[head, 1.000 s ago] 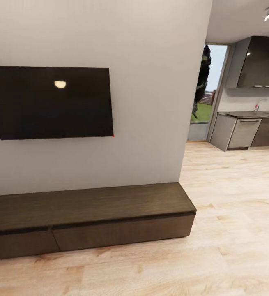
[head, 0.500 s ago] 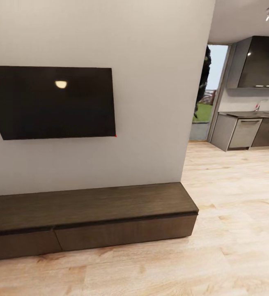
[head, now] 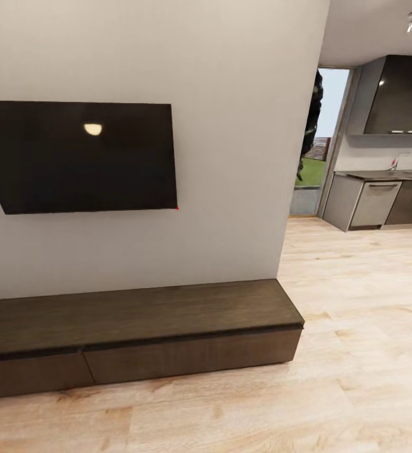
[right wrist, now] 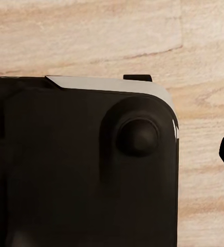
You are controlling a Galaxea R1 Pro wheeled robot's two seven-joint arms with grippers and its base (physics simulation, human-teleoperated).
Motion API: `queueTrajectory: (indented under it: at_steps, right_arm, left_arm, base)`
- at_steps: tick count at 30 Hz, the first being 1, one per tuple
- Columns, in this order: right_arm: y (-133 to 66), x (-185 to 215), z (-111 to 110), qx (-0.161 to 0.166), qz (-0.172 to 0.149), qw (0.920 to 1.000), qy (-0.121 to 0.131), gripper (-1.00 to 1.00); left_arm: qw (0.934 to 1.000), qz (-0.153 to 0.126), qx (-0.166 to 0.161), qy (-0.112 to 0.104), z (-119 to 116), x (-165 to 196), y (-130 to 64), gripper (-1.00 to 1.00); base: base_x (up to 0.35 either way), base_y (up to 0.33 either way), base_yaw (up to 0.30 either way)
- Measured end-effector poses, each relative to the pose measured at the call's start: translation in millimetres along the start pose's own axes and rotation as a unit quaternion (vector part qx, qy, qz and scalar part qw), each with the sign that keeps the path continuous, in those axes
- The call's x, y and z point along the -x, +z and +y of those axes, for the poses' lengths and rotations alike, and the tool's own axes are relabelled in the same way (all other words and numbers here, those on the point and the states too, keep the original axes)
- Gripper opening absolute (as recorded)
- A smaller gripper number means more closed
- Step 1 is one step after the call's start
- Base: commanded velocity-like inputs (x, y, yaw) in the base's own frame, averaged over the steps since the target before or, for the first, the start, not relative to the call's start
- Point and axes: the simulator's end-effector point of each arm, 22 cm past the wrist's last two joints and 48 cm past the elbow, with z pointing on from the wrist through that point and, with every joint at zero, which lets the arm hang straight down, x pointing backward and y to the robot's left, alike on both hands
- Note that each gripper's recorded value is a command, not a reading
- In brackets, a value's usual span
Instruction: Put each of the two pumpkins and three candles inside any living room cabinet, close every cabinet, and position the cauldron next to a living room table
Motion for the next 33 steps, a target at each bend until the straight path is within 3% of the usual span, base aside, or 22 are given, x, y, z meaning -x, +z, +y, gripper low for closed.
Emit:
queueTrajectory:
  at_steps: [18,24,29,33]
  right_arm:
    - [0.0,0.2,0.1,0.0,0.0,1.0,0.0,1.0]
    - [10.1,-0.6,0.0,0.0,-0.004,1.0,-0.001,1.0]
    - [8.6,21.9,0.1,0.001,-0.056,0.9984,-0.003,1.0]
    - [7.5,29.9,1.5,0.003,-0.075,0.9972,-0.007,1.0]
  left_arm:
    - [1.0,-0.003,0.002,-0.007,-1.1,2.8,0.7,1.0]
    - [0.9999,-0.005,0.004,-0.012,-2.1,-1.3,9.7,1.0]
    - [0.9999,-0.005,0.007,-0.012,-1.2,-1.4,9.8,1.0]
    - [0.9999,-0.005,0.006,-0.011,-1.6,-1.0,9.8,1.0]
  base:
    - [0.0,0.0,0.0]
    - [0.0,0.0,0.0]
    - [0.0,0.0,0.0]
    - [0.0,0.0,0.0]
